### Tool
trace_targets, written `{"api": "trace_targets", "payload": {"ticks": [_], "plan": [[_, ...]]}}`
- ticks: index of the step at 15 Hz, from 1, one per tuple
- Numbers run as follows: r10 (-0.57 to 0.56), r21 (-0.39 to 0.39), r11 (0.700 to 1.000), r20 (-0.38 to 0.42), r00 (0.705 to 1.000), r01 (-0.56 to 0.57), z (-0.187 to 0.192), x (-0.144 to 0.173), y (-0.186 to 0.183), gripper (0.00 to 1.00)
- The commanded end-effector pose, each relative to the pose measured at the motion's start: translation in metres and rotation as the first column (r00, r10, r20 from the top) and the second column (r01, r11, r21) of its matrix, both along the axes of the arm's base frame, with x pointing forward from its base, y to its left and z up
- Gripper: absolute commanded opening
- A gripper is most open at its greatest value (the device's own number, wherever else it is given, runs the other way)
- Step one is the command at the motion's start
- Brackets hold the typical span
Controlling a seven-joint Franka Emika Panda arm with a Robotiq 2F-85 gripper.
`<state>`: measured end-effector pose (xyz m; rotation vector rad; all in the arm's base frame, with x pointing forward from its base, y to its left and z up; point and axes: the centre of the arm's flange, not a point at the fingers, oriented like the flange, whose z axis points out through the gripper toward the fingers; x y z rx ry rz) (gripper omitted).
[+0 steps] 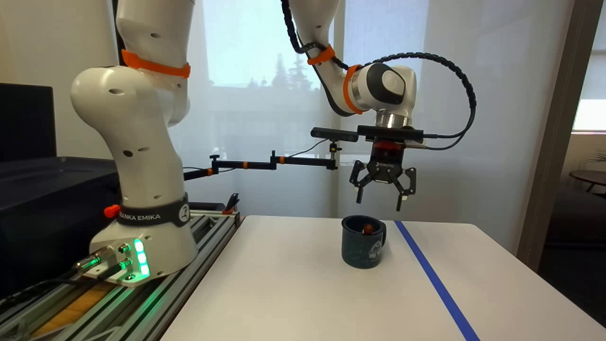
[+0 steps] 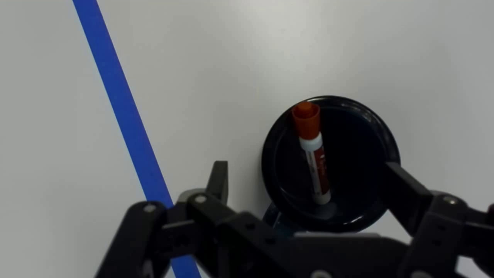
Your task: Remove the marker from the mug cup and place it on the table
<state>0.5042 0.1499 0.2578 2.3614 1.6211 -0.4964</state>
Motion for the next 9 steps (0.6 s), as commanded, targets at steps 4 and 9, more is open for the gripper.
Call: {"api": "trace_targets", "payload": {"ticks": [4, 9], "plan": [[0.041, -0.062, 0.997, -0.096, 0.995, -0.047, 0.0, -0.03, 0.028, 1.0], [0.023, -0.069, 0.997, -0.096, 0.995, -0.03, -0.004, -0.029, 0.012, 1.0]]}}
